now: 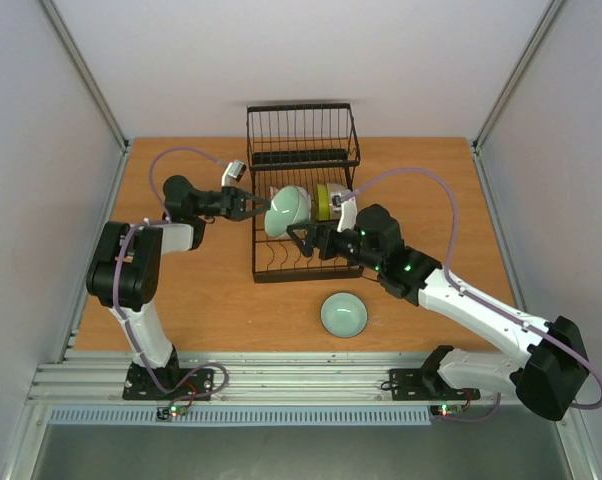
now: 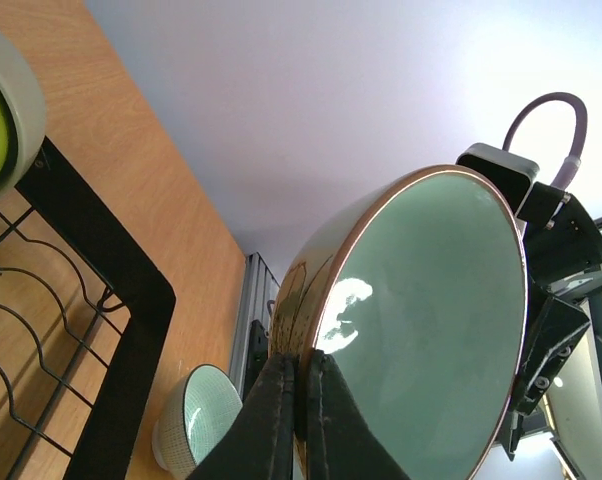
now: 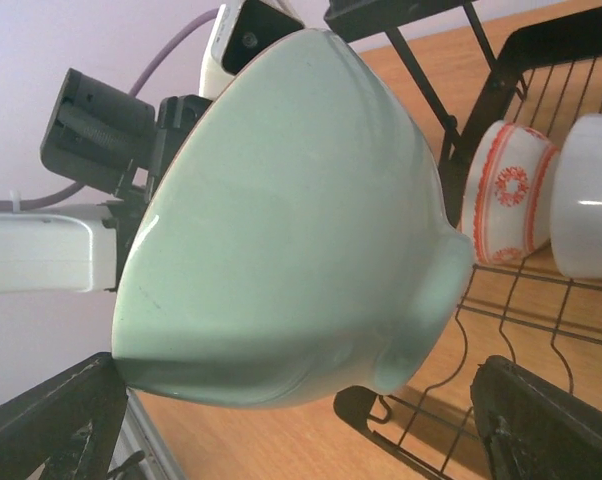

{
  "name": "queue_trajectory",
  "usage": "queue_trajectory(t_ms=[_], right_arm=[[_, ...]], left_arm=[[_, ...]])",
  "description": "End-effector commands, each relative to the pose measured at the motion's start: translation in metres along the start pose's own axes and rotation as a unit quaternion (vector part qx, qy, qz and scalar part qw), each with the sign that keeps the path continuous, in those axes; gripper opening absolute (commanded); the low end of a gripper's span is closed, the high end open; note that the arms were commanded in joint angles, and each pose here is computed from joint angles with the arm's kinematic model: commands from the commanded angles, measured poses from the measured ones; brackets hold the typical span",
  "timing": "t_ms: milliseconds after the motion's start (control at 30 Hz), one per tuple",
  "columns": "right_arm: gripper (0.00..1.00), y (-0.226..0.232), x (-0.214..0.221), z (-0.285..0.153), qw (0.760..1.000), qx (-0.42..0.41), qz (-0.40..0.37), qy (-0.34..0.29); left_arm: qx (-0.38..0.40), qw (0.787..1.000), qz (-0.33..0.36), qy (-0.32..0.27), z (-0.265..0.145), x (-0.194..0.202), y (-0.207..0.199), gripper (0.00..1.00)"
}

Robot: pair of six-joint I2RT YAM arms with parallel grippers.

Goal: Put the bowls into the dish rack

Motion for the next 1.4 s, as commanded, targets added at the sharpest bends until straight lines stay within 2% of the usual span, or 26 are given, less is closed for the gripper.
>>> queue_trajectory(t_ms=[0,467,1100,1367], right_arm=[[0.94,-0.005,-0.004,0.011,1.0,0.004,0.004,-0.012],[0.91,-0.006,-0.007,0.028,1.0,-0.01,0.018,-0.021],[0.93,0.023,-0.022,0.011,0.997,-0.073,0.018,-0.032],[0.95,0.025,-0.023,0.013,0.997,-0.073,0.013,-0.034]], left_arm=[[0.009,0.998,0.067,0.01,0.0,0.0,-0.027,0.01],[0.009,0.998,0.064,0.007,0.0,0.002,-0.024,0.0],[0.005,0.999,0.047,-0.002,-0.003,-0.004,-0.005,0.0],[0.004,0.999,0.042,-0.003,-0.003,-0.005,0.0,0.0]])
Point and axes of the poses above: each gripper's point midway between its finger pads, its own z axis out along the fingers, its own y axis along the line the jaws close on, x = y × z, the point moved 5 cm from there along -z, back along the fingers, and after that the axes turned 6 degrees about -z, right-handed, at the moved point
